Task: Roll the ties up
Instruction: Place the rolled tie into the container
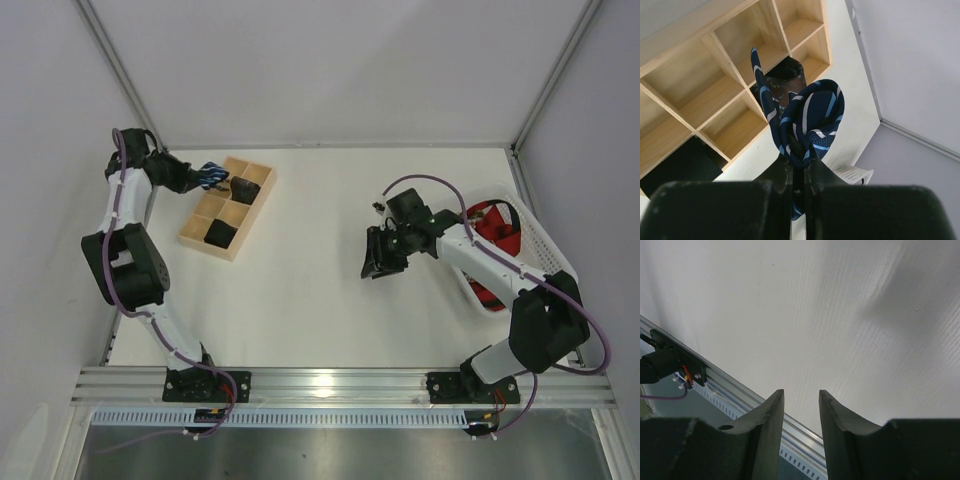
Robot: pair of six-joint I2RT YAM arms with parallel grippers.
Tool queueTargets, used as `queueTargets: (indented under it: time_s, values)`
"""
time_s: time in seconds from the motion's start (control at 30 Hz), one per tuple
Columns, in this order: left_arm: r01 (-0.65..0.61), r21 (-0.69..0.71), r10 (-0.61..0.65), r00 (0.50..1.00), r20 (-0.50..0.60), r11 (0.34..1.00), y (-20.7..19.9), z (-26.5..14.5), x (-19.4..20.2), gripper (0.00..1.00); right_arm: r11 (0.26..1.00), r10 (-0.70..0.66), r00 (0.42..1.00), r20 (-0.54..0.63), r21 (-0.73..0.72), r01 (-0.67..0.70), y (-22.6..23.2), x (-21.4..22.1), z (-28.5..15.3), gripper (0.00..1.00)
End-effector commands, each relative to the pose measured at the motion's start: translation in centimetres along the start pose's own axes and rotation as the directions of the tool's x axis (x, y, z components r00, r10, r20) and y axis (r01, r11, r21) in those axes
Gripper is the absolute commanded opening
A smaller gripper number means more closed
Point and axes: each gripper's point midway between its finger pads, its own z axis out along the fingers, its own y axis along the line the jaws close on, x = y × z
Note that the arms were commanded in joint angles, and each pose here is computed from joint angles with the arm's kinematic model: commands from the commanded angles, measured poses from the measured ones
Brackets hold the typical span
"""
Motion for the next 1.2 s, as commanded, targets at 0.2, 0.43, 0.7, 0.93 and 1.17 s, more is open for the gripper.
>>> queueTargets:
  time_s: [0.2,0.43,0.7,0.93,1.17]
  values:
    - [-0.01,-0.008,0.01,1.0,-0.011,1.0,0.1,0.7,-0.7,0.0,1.0,-0.002,1.0,0.027,0.03,0.001,-0.1,-1.9,-0.7,0.39]
    - [0.024,-0.072,-0.026,0.999,-0.03,0.997,2.1,1.7,-0.3,0.01,0.999,0.005,1.0,0.027,0.036,-0.006,-0.8,-2.1,-0.9,0.39]
    - [0.04,-0.139,-0.044,0.999,-0.026,0.99,3.7,2.5,-0.6,0.0,0.999,0.014,1.0,0.024,0.037,-0.015,-1.4,-2.1,-1.0,0.39]
    - [0.055,-0.193,-0.063,0.997,-0.033,0.98,5.0,3.2,-0.6,0.0,0.999,0.03,0.999,0.026,0.034,-0.031,-1.7,-2.1,-0.7,0.39]
    - [0.077,-0.251,-0.081,0.997,-0.007,0.965,5.8,2.9,-1.0,0.0,0.999,0.038,0.999,0.025,0.034,-0.039,-1.9,-2.3,-0.4,0.39]
